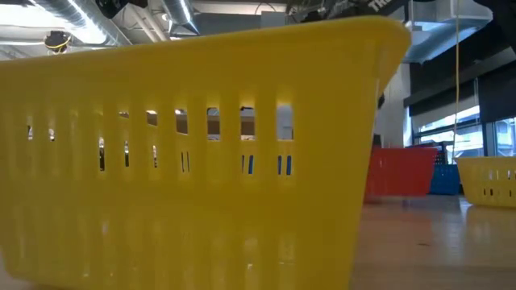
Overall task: Stack baskets on shelf by color
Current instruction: Put the middle red bin on the shelf
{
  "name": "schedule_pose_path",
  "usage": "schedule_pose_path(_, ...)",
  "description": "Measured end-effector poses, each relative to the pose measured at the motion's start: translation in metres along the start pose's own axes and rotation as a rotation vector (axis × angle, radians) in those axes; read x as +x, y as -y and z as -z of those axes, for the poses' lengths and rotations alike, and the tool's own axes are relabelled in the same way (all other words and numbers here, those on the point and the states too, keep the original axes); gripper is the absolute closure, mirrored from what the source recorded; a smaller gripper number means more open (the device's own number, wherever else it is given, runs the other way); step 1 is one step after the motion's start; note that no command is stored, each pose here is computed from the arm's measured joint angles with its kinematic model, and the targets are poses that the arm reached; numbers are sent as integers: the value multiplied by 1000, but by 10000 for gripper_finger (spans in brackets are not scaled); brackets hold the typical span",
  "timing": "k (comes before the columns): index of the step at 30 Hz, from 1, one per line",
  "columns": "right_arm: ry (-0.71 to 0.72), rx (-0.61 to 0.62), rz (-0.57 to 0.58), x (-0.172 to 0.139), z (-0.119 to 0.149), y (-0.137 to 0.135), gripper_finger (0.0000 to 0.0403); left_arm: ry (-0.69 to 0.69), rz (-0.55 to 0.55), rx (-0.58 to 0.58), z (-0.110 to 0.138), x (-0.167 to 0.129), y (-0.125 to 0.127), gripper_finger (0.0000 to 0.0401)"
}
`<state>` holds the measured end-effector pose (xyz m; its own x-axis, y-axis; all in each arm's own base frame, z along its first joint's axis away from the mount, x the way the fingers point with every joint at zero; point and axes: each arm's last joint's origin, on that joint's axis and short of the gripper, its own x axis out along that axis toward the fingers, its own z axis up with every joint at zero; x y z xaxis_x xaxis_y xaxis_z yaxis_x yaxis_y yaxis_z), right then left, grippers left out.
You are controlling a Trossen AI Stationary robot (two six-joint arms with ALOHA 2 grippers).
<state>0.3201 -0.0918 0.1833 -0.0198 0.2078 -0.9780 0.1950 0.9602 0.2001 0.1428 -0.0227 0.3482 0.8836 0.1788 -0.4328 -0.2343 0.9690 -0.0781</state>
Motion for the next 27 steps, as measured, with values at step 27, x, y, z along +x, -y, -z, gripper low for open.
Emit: schedule_pose_path(27,281,-97,236,-178,-3,-89,403,-6,21,-27,0,0,1,401)
